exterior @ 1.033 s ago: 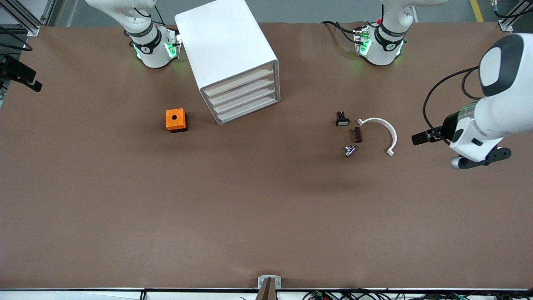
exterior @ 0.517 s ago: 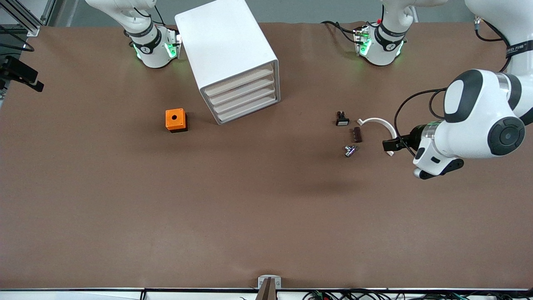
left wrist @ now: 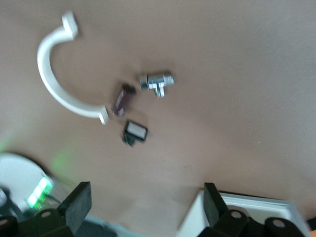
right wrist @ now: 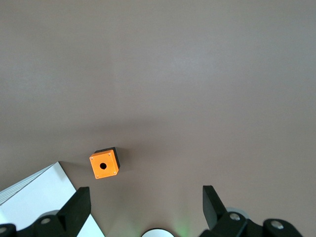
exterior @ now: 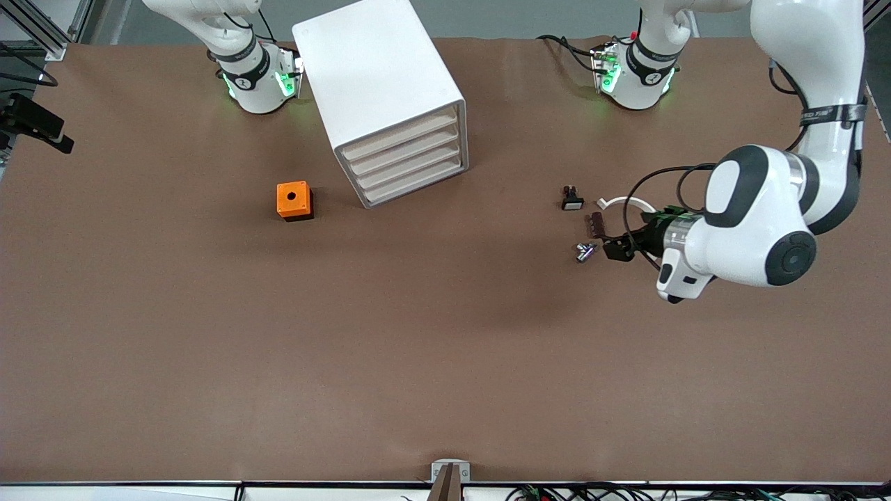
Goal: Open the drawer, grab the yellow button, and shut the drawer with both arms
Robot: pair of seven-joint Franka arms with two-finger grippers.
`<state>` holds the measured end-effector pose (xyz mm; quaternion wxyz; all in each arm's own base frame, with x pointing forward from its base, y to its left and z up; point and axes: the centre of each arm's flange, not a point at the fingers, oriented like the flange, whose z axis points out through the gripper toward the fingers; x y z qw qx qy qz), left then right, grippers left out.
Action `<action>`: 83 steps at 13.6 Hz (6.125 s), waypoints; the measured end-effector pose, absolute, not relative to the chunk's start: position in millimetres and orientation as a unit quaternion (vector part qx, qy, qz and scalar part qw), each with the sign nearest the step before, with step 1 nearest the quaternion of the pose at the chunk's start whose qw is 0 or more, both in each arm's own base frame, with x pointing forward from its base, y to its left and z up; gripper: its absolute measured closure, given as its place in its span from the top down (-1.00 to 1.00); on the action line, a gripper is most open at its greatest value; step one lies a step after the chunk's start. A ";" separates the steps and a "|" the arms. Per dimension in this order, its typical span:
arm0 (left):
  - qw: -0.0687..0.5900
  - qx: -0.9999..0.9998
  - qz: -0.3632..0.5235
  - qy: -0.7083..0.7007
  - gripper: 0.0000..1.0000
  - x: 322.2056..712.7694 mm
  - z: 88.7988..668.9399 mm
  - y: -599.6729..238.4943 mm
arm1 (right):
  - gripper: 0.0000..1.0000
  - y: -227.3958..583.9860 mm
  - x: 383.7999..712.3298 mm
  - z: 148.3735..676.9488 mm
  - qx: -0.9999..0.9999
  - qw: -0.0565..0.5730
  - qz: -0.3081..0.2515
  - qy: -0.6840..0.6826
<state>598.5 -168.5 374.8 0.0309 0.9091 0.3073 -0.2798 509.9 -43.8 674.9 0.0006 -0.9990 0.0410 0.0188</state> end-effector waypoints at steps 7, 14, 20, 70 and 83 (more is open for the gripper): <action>-0.060 0.835 -0.316 0.447 1.00 578.4 327.0 -256.5 | 1.00 -43.7 510.0 674.0 -0.999 0.001 0.020 0.041; -0.106 0.723 -0.377 0.570 1.00 573.7 312.3 -307.5 | 1.00 -43.8 509.9 673.8 -0.999 0.001 0.020 0.041; -0.120 0.596 -0.459 0.647 1.00 575.1 295.7 -336.9 | 1.00 -43.8 510.4 674.3 -0.999 0.001 0.017 0.041; -0.320 0.470 -0.597 0.566 -0.62 435.0 231.0 -484.9 | 1.00 -98.2 581.4 552.5 -0.983 0.026 0.093 0.156; -0.265 0.417 -0.620 0.610 -0.62 514.9 229.2 -402.7 | 1.00 -1.4 576.5 575.0 -0.932 -0.001 0.098 0.350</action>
